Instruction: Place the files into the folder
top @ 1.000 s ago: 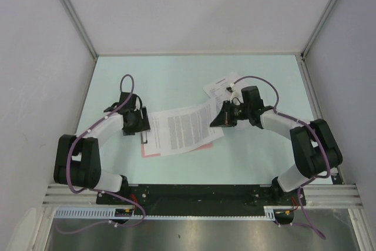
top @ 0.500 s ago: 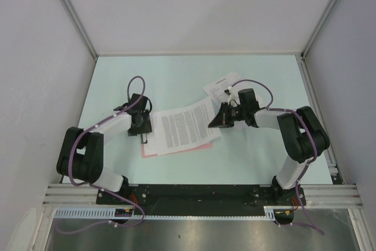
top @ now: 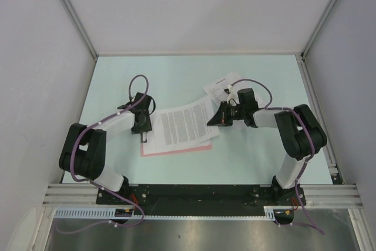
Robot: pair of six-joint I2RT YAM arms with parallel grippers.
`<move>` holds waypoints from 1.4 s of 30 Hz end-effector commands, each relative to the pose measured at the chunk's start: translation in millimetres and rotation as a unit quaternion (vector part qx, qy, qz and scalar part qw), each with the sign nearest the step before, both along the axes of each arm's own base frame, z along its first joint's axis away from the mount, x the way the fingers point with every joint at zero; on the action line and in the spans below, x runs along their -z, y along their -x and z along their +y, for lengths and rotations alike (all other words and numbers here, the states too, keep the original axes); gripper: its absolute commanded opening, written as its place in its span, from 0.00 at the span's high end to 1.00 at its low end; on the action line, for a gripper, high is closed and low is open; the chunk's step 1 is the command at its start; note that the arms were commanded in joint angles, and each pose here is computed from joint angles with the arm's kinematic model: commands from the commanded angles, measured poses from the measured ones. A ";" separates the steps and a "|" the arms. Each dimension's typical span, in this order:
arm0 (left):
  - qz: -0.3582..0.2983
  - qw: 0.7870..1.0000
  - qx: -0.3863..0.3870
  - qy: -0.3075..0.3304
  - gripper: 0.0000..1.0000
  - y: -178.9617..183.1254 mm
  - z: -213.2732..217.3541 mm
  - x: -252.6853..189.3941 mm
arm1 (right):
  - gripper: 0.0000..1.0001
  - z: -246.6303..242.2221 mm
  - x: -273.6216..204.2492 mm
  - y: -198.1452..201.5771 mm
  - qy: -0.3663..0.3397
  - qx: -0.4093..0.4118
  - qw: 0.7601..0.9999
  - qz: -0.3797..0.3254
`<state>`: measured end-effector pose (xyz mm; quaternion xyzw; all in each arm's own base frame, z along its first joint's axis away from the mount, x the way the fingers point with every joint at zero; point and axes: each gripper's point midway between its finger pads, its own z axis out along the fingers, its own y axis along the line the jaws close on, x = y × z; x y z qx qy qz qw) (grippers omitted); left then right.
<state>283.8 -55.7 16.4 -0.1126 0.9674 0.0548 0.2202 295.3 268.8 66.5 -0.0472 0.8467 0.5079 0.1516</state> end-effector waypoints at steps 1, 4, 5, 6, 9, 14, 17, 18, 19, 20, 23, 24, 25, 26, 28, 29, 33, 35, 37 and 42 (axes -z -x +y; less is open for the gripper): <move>0.024 1.000 -0.008 0.000 0.53 6.7 -3.2 15.2 | 1.00 13.6 -10.9 -8.1 -0.022 -0.010 0.999 -0.025; 0.035 0.999 -0.003 -0.002 0.54 8.5 -3.4 21.9 | 1.00 20.9 -9.6 -7.7 -0.022 -0.018 0.999 -0.024; 0.040 0.999 -0.001 -0.004 0.55 9.7 -3.1 23.7 | 1.00 23.3 -9.6 -8.6 -0.023 -0.020 0.999 -0.026; 0.040 0.999 0.002 -0.004 0.56 8.7 -3.5 23.0 | 1.00 24.4 -9.5 -7.8 -0.024 -0.020 0.999 -0.023; 0.044 0.999 0.014 0.003 0.61 7.3 -7.5 24.2 | 1.00 24.1 -8.9 -10.7 -0.025 -0.017 0.999 -0.026; 0.044 0.998 0.045 0.026 0.84 5.5 -16.1 22.9 | 1.00 26.2 -3.5 -11.2 -0.029 -0.018 0.999 -0.020; 0.040 0.996 0.062 0.052 0.93 6.2 -25.8 22.5 | 1.00 28.6 0.5 -10.0 -0.029 -0.021 0.999 -0.018; 0.041 0.995 0.066 0.058 0.95 6.4 -28.2 21.4 | 1.00 29.0 2.1 -9.2 -0.029 -0.023 0.999 -0.016; 0.041 0.995 0.066 0.062 1.00 7.0 -29.5 21.0 | 1.00 28.8 2.5 -9.4 -0.028 -0.022 0.999 -0.015; 0.040 0.994 0.067 0.070 1.00 7.8 -32.2 20.0 | 1.00 29.0 3.7 -8.7 -0.024 -0.022 0.999 -0.017; 0.022 0.994 0.065 0.087 1.00 5.8 -35.9 11.6 | 1.00 21.3 8.0 -13.0 0.000 -0.003 1.000 -0.018; 0.018 0.994 0.061 0.093 1.00 5.3 -36.4 10.1 | 1.00 17.7 12.4 -17.6 0.018 0.014 1.000 -0.019; 0.012 0.993 0.061 0.099 1.00 4.6 -37.1 7.1 | 1.00 15.0 14.8 -16.5 0.028 0.020 0.999 -0.012; 0.009 0.993 0.061 0.103 1.00 4.1 -37.7 6.0 | 1.00 13.4 14.6 -18.2 0.033 0.025 0.999 -0.012; 0.011 0.993 0.058 0.107 1.00 4.9 -36.4 6.0 | 1.00 12.1 17.2 -17.3 0.038 0.032 0.999 -0.005; 0.011 0.993 0.058 0.106 1.00 4.6 -35.9 5.7 | 1.00 12.8 17.0 -16.7 0.038 0.031 0.999 -0.004; -0.016 0.993 0.055 0.107 0.99 -0.6 -35.1 -12.4 | 1.00 5.5 20.4 -18.7 0.045 0.037 0.998 0.000; -0.036 0.993 0.051 0.104 0.83 -3.8 -32.8 -27.5 | 1.00 0.5 21.9 -20.3 0.047 0.042 0.998 0.003; -0.048 0.993 0.046 0.096 0.63 -5.8 -28.9 -38.2 | 1.00 -6.7 24.8 -21.8 0.048 0.046 0.998 0.005; -0.052 0.993 0.043 0.094 0.45 -10.5 -23.4 -47.2 | 1.00 -16.7 32.5 -22.5 0.051 0.048 0.998 0.013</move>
